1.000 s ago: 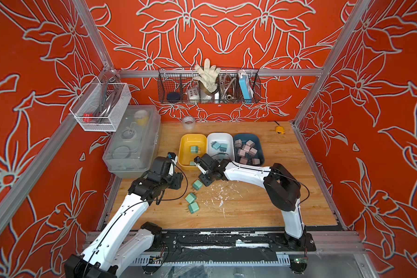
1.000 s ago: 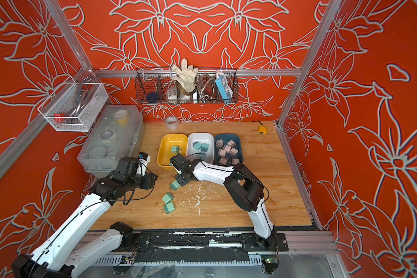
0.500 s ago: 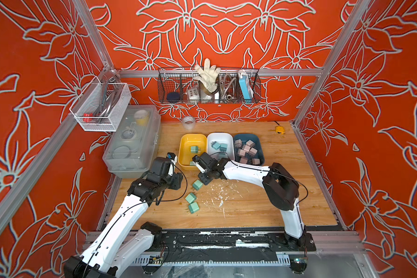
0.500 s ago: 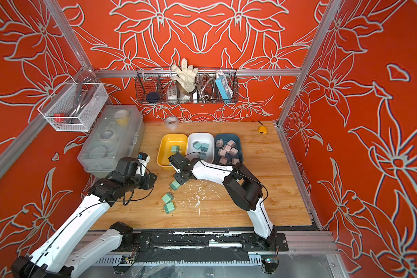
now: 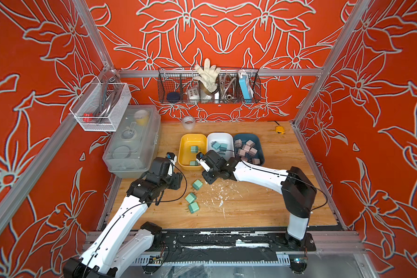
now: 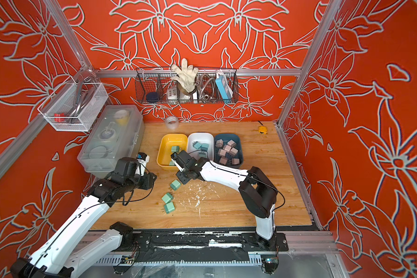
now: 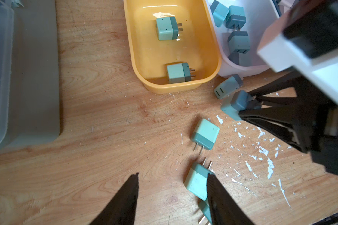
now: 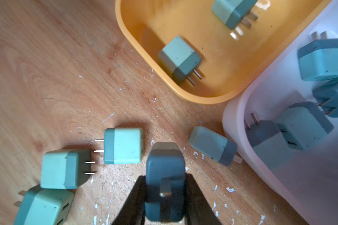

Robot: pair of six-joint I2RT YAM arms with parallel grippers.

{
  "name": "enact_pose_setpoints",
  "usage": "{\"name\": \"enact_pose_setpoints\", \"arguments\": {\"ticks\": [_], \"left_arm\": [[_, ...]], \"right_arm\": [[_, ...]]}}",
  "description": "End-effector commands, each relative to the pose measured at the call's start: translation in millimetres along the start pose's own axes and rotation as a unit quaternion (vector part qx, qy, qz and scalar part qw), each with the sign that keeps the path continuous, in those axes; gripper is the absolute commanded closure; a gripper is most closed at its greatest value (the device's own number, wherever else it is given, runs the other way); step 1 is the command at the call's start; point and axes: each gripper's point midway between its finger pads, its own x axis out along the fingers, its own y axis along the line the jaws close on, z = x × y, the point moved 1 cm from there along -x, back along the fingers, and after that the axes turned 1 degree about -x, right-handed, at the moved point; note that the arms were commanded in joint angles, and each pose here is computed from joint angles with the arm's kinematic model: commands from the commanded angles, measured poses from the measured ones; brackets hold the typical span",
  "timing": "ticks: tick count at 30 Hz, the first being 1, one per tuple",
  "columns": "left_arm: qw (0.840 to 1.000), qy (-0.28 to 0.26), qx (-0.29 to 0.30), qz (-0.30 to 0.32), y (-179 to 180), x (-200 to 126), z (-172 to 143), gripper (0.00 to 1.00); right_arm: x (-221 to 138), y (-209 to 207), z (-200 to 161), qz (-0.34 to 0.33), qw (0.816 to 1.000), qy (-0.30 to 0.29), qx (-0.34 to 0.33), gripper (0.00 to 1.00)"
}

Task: Place the plugs by color into the storage box
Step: Pick up the plug from the center of the board, then place the plug in the storage box.

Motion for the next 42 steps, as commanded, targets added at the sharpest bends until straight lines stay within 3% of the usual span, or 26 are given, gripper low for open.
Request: {"name": "enact_pose_setpoints", "arguments": {"ticks": [1,8,16,31,42], "left_arm": [[1.0,-0.006,0.002,0.001,1.5,-0.7,0.7,0.43],[1.0,-0.002,-0.002,0.003,2.8,0.4,-0.5,0.43],[1.0,-0.009,-0.001,0.001,2.2,-1.6,1.0,0.43],[1.0,-0.008,0.0,-0.001,1.6,-1.2,1.1,0.43],[1.0,-0.001,-0.001,-0.003,1.2,2.3,0.5,0.43]], "right_arm": [[-23.2,-6.2,12.9,-0.007,0.999,-0.034,-0.001,0.81],[-42.6,-27.6,24.3,-0.037,0.998,-0.057,-0.003,0.8],[-45.4,-63.6,29.9,-0.064,0.997,-0.039,0.004,0.8],[-18.9,-132.2,29.0,-0.055,0.996,0.001,0.073,0.79],[15.5,-136.9,26.1,-0.01,0.997,0.046,0.058,0.79]]}}
